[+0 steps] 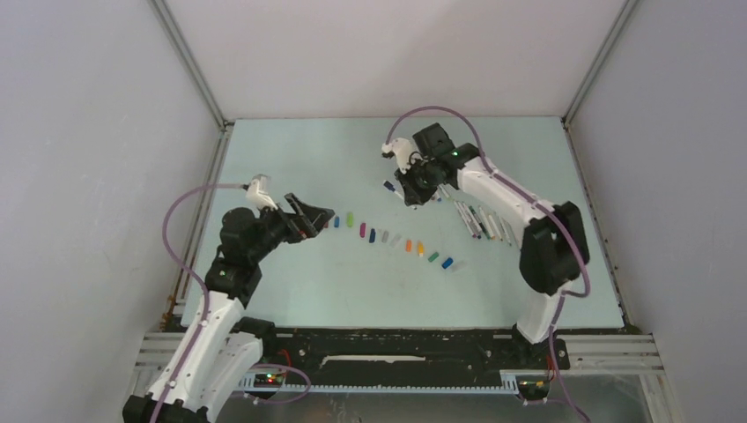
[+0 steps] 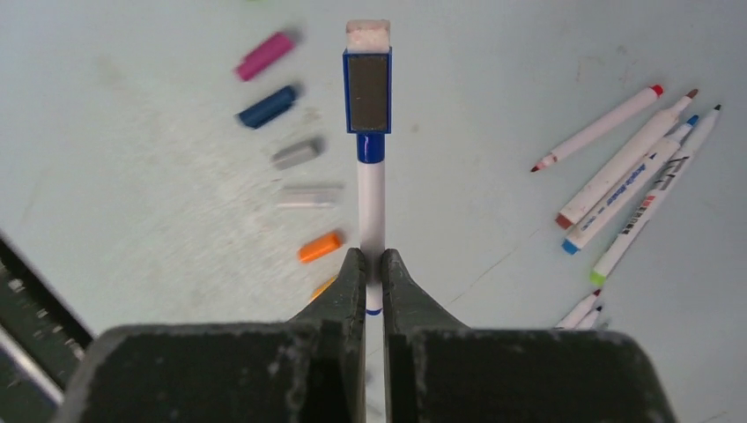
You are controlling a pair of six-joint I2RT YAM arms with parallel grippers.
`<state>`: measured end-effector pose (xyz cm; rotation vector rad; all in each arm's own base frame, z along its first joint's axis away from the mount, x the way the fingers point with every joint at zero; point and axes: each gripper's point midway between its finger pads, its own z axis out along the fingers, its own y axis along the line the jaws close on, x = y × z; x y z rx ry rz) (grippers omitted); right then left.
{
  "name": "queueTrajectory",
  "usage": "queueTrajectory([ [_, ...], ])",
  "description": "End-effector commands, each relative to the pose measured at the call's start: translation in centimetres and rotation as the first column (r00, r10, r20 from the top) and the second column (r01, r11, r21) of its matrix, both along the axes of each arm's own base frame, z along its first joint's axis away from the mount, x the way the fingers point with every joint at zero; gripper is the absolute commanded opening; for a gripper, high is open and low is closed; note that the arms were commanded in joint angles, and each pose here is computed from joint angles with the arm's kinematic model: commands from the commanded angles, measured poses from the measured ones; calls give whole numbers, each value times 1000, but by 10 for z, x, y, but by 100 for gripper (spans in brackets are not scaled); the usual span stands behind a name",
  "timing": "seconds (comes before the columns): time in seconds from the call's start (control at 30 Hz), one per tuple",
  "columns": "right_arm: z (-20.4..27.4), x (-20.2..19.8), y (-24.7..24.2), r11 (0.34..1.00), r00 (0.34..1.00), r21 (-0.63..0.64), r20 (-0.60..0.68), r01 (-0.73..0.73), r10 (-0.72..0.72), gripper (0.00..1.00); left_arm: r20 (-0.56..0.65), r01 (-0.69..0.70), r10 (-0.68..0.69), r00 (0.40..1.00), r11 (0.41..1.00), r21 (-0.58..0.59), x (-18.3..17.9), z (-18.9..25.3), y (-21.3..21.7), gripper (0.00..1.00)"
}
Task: Open the pen caps
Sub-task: Move the pen to the center of the board, then pick up the pen from the center of the board.
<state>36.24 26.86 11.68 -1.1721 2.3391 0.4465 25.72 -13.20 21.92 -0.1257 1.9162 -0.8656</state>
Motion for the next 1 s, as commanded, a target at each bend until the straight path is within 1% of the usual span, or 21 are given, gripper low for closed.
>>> queueTrajectory([
  [0.0,38,-36,17,970,996,227,-6,-87,91,0,160,102,-50,986,935,-340,-2,62,-34,100],
  [0.13,56,-66,20,934,986,323,-17,-151,165,0,203,113,-21,979,884,-454,1,80,-53,100],
  [0.27,70,-78,23,908,979,378,-11,-183,202,0,188,75,26,982,858,-509,15,85,-69,100],
  [0.37,74,-83,24,894,976,407,-22,-188,215,0,148,49,33,988,854,-518,27,80,-81,99],
  [0.5,80,-87,24,877,973,440,-29,-191,227,0,94,29,24,995,852,-523,39,72,-96,94],
  [0.97,85,-92,25,861,970,469,-39,-194,240,0,25,38,-29,999,865,-500,47,58,-136,74],
])
